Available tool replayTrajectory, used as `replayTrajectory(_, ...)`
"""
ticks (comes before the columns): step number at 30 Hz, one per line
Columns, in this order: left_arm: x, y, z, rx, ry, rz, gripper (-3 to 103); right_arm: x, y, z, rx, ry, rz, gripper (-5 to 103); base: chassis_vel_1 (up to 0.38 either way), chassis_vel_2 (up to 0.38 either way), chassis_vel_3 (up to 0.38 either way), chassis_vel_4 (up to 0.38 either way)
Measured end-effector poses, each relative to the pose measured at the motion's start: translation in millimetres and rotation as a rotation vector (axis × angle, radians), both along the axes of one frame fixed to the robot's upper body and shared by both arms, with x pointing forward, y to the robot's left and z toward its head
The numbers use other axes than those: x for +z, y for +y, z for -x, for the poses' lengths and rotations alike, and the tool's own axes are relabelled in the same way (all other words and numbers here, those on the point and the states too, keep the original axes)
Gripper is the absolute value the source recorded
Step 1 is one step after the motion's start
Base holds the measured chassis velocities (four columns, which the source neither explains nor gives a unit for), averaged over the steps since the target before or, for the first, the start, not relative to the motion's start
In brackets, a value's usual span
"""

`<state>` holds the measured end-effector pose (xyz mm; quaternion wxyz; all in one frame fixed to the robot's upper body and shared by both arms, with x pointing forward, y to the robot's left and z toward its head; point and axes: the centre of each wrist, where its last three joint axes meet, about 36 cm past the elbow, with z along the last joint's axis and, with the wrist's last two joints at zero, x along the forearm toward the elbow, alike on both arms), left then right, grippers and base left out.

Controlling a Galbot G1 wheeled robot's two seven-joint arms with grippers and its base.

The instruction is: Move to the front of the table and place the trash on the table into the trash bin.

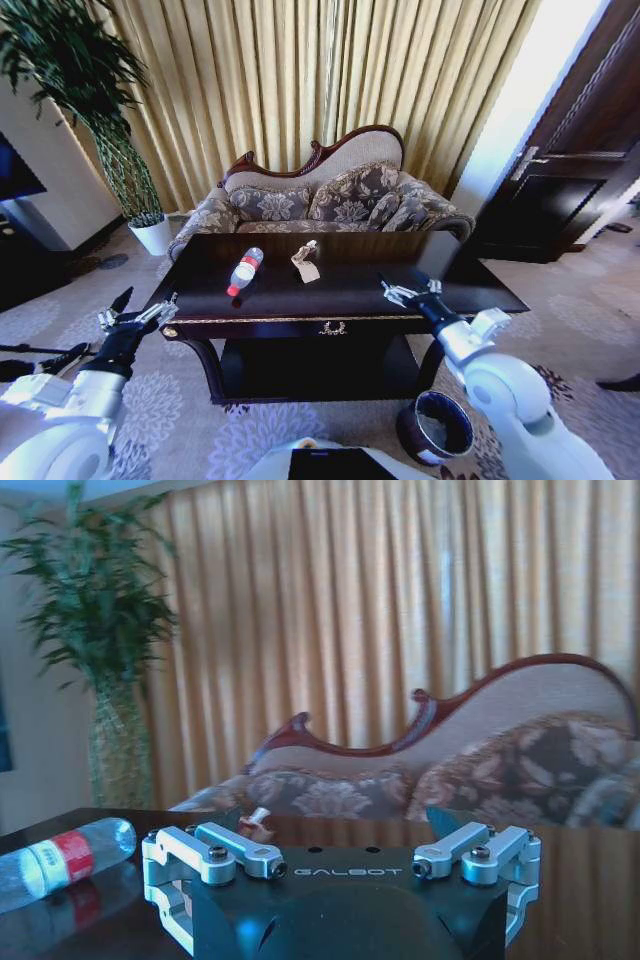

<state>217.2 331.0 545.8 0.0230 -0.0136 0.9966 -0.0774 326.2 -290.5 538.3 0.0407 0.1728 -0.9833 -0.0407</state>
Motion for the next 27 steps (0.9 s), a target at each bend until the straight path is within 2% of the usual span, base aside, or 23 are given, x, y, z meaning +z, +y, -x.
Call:
replayTrajectory(8,0.6,2.3,1.8,0.017,0.003,-0.006,100,-5.6,20.6,-43.6,0.120,0.053,0.020,100,0.000,0.000,0.000,0.000)
replayTrajectory(21,0.0,2.9,3.3,0.046,0.008,0.000,100,-10.6,52.6,-108.6,0.227,0.071,0.030,100,0.000,0.000,0.000,0.000)
replayTrajectory(27,0.1,6.4,7.5,0.075,0.014,-0.004,100,-22.0,79.7,-152.6,0.276,0.127,0.044,100,0.000,0.000,0.000,0.000)
